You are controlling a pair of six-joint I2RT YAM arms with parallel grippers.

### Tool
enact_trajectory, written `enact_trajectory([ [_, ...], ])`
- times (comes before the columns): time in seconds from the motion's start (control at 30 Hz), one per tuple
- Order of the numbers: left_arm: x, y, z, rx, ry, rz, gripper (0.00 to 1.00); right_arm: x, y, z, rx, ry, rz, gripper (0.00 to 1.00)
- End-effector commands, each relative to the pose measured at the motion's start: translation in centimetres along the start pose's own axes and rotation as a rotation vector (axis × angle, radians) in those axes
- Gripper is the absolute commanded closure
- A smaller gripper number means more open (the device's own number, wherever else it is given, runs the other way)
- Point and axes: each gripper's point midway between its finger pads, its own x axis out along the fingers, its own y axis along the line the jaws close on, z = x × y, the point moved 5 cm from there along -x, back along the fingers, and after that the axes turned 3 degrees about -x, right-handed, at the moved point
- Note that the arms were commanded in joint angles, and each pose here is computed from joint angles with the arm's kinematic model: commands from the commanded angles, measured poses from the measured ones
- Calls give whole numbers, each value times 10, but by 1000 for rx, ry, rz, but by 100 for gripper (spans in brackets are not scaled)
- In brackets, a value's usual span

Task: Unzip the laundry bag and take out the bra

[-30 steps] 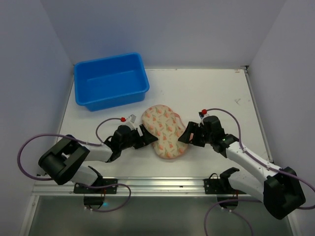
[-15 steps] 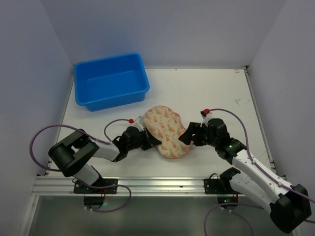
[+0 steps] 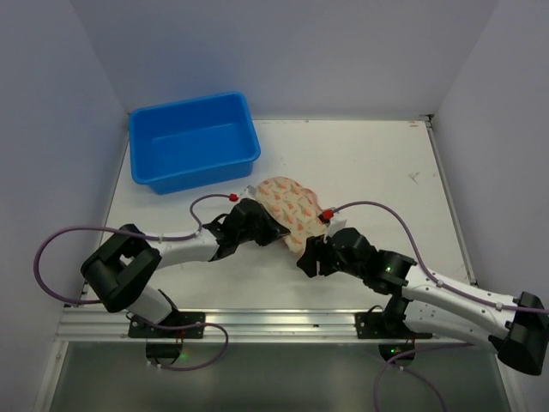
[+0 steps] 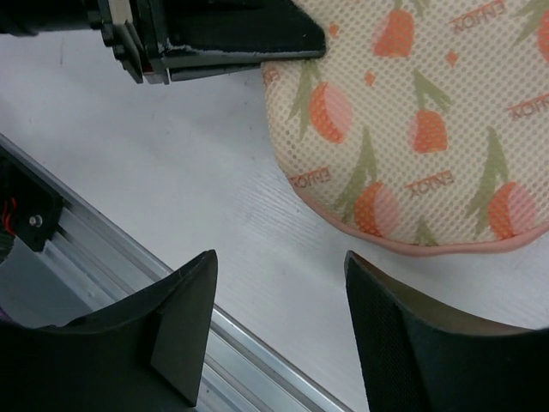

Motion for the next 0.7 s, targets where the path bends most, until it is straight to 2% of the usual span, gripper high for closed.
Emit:
enact_trajectory([
  [0.0, -10, -36, 15, -66, -77, -12, 100, 4, 13, 20, 3, -86, -64, 40],
  [0.03, -12, -33, 15, -84, -74, 28, 100, 4, 18, 18, -10, -75, -59, 40],
  [0.2, -22, -57, 23, -113, -97, 33, 100, 17, 20, 21, 1, -69, -113, 44],
  [0.4, -29, -69, 23, -144, -79, 32, 100, 25, 20, 39, 49, -221, -121, 47],
  [0.67, -36, -68, 21, -157, -65, 37, 100, 34, 13, 49, 25, -334, -152, 50],
])
